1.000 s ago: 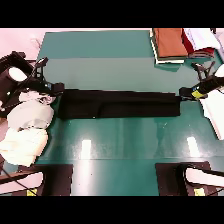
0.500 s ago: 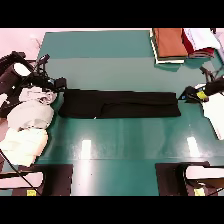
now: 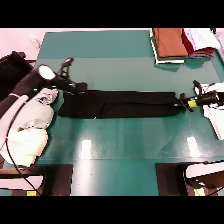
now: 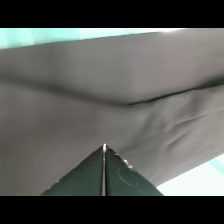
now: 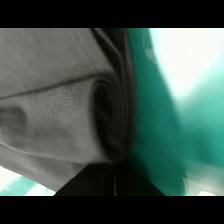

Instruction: Fold the shirts.

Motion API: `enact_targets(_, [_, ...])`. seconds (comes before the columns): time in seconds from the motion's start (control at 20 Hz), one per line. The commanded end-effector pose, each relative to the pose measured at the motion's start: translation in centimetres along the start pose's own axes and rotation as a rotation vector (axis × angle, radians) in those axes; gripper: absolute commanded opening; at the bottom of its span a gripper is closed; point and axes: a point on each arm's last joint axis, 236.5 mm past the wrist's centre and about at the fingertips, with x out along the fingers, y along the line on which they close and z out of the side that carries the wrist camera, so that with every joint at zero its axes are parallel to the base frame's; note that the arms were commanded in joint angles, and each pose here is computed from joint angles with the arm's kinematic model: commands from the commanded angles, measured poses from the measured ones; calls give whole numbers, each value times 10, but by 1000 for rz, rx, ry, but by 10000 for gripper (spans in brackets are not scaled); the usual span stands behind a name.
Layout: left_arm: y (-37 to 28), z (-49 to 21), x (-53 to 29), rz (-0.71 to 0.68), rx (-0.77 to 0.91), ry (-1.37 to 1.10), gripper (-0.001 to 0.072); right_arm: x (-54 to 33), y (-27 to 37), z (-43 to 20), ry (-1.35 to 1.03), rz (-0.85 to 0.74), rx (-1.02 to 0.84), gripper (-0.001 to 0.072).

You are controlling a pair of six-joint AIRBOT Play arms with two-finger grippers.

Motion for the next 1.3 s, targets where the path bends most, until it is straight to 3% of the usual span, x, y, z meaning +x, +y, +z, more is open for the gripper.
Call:
enact_targets(0.0, [-47, -5, 39, -41, 48, 4, 19, -5, 30, 17, -92, -7, -102, 23])
enact_targets(0.25, [-104, -8, 96, -102, 144, 59, 19, -77, 136, 22, -202, 26, -348, 21])
enact_targets(0.55, [-120, -28, 137, -111, 124, 124, 19, -120, 270, -6, -286, 94, -609, 22])
enact_targets(0.9, [-120, -21, 140, -108, 103, 93, 19, -113, 352, -49, -270, 182, -762, 22])
enact_targets(1.1, [-106, 15, 104, -95, 114, 90, 18, -93, 391, -71, -264, 250, -816, 22])
enact_targets(1.25, [-72, 88, 20, -15, 147, -72, 19, -59, 437, -102, -203, 401, -842, 22])
